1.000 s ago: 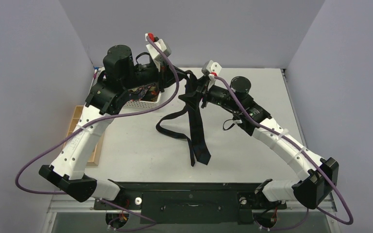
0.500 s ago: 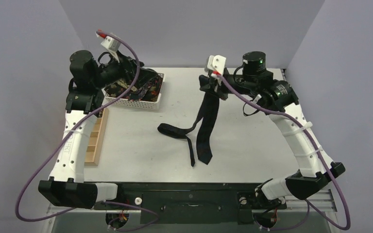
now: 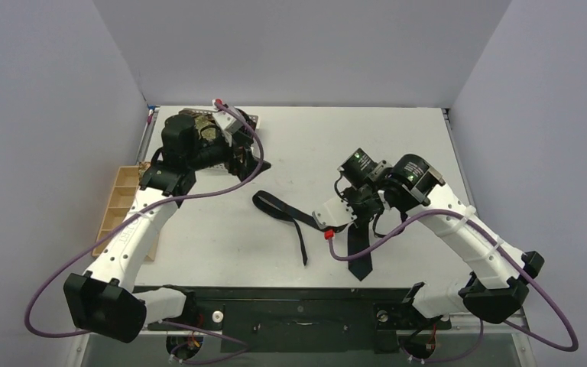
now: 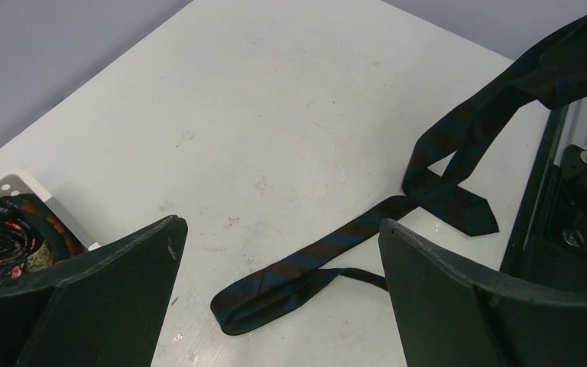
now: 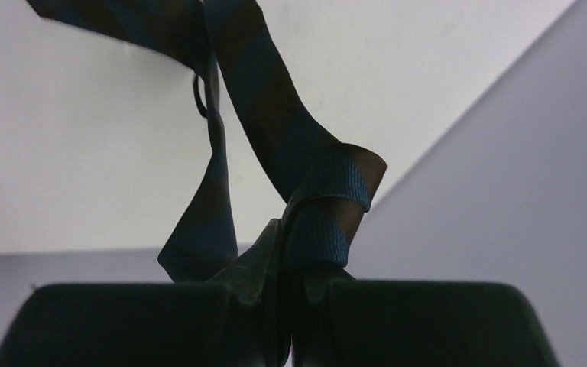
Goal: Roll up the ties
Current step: Flatten out the tie at the center of the board.
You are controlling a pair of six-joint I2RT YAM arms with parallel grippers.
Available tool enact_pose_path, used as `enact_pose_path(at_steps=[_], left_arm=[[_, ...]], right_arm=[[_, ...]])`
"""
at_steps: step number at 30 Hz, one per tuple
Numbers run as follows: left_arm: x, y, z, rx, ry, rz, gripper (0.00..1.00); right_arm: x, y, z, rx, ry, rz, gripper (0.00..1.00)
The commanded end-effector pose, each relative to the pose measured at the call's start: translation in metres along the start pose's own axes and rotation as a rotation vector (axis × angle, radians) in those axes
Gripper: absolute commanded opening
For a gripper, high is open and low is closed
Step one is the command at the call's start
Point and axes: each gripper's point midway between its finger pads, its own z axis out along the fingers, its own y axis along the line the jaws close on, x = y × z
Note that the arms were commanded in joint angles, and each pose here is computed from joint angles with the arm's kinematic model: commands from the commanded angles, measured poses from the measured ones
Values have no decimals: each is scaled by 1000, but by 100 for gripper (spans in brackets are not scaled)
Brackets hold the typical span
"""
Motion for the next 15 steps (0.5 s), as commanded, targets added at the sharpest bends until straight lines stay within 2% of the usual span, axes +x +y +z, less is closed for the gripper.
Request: enact_pose_path(at_steps=[1,2,3,6,7,8,9,10,11,14,15], left_arm=[[-20,35,4,-155,-74,72,97],[-19,45,3,-212,-69,55,97],[-14,56,3,-266,-59,43,97],[-5,70,-2,-345,-35,18,97],[-1,71,-4,-350,-23,8,97],[0,70,-4,-344,-21,-2,98],[1,70,-5,-346,-20,-12,98],[2,70,-5,-348,-25,-31,98],[2,71,-6,-359,-37,-59,98],[0,80,-9,-401,-69,-137,97],[-2,91,-14,-435,-84,-186,97]], right_arm=[[85,-40,-34,215,570,-34,0],[92,-51,-32,260,628,-20,0],[107,-56,-44,294,741,-2,0],[120,-70,-61,354,834,-30,0],[119,-71,-60,347,790,-45,0],[113,-83,-77,423,730,-6,0],[97,-100,-68,448,602,18,0],[88,-118,-106,580,505,149,0],[77,-150,-122,653,427,207,0],[58,-198,-141,799,219,407,0],[41,-214,-146,849,121,425,0]])
